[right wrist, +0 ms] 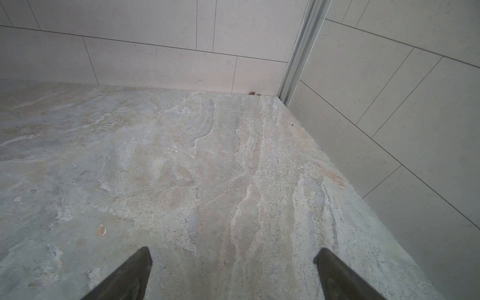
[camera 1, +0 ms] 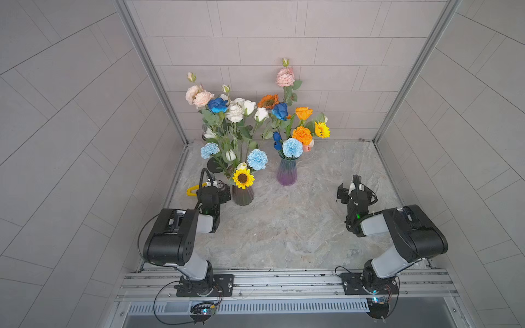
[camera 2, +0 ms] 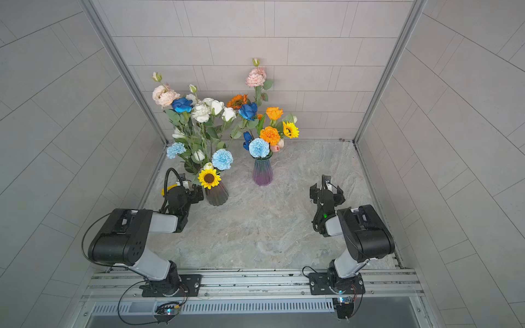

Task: Pick out blue flowers from the vase
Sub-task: Move the vase to the center of the board.

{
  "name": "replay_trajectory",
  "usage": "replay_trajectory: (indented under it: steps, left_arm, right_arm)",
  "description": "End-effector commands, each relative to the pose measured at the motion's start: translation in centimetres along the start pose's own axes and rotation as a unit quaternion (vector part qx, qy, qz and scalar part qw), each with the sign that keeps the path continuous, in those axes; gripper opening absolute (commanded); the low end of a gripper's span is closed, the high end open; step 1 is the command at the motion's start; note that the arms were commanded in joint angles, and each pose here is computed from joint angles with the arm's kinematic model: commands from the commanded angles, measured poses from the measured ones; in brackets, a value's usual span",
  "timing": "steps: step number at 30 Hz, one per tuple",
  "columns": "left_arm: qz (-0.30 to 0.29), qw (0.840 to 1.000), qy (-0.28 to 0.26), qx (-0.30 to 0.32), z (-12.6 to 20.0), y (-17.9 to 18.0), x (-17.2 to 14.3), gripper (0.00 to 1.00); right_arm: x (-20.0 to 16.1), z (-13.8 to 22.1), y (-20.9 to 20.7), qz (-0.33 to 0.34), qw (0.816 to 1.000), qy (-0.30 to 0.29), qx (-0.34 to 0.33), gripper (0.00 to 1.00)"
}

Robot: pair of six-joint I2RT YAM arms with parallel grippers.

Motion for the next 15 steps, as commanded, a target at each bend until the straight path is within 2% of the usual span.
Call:
replay_trajectory:
  steps: [1,15]
  left_arm:
    - [-0.01,1.0,-0.021,0.002,-0.25,-0.19,1.12,1.0]
    - [-0.009,1.0,-0.021,0.003,-0.26,-0.15,1.11,1.0]
  right_arm:
    - [0.53,-0.25,-0.12,0.001,1.0,-0.011,-0.008,0.99]
    - [0.48,-0.3,-0.2,0.001,1.0,-0.009,-0.008,0.99]
Point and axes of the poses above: each gripper's point midway between its finger pads, its own z axis back along the fingers, its own y axis along the line the jaws close on, x = y × z, the point moved 7 cm from there along z, back along the fingers, and after that the axes turned 1 degree about -z, right-handed, at the moved point
